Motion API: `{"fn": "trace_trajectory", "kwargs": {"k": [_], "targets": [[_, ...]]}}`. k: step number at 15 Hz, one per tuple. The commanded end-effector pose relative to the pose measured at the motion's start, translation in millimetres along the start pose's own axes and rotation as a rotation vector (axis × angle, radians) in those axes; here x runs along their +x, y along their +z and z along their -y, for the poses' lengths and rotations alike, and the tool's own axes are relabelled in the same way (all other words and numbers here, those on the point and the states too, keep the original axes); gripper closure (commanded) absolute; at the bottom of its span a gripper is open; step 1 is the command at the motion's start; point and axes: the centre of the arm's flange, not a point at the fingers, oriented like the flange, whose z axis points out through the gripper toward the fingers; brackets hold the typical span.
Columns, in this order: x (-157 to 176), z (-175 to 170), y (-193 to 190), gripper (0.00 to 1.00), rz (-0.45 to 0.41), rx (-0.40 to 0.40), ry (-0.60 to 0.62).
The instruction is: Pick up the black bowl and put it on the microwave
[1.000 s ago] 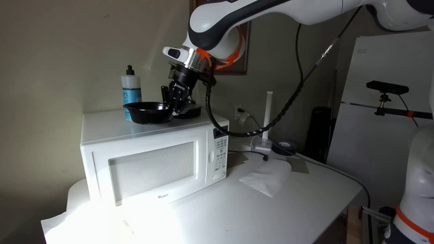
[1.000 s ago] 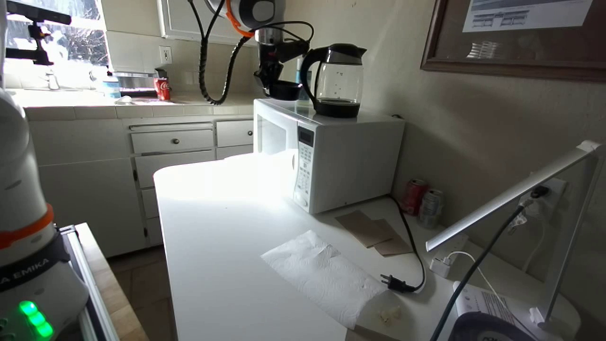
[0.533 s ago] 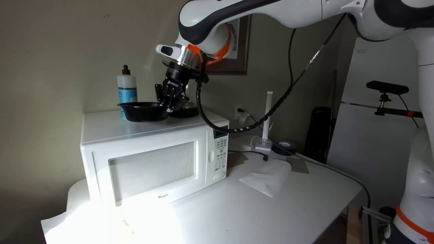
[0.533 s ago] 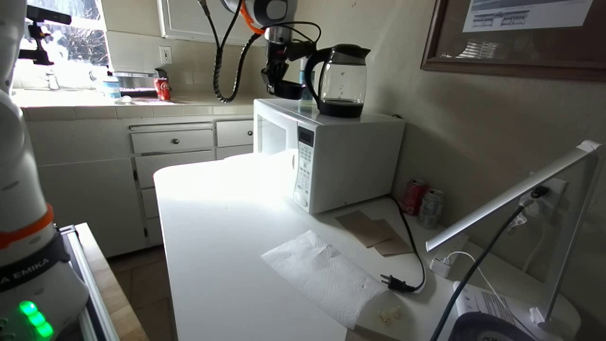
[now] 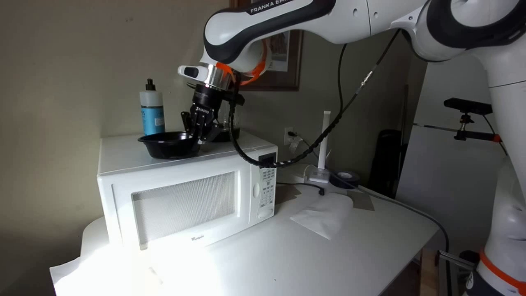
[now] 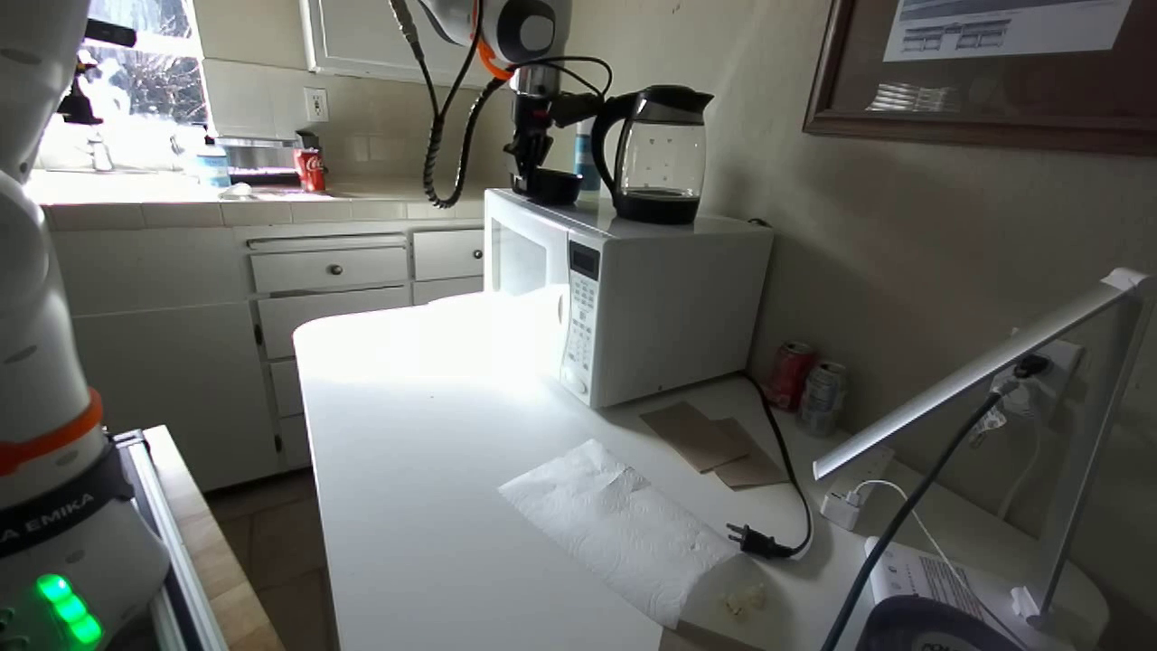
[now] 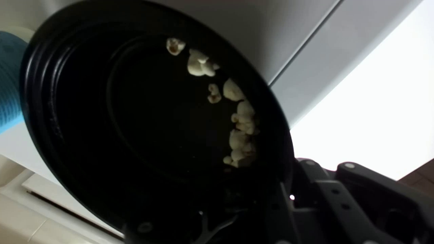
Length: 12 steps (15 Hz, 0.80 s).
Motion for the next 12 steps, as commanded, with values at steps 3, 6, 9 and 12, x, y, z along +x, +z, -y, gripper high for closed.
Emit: {"fn": "trace_trajectory", "kwargs": {"k": [3, 6, 9, 12], "targets": [[7.8, -19.9, 21.8, 0.99, 0.064, 0.011, 0.007], [13.9, -22.1, 18.4, 0.68, 0.063, 0.004, 0.009], [26.1, -11.4, 11.4, 0.48, 0.048, 0.002, 0.013], [47.4, 9.3, -4.2, 0.26, 0.074, -0.012, 0.004]]}}
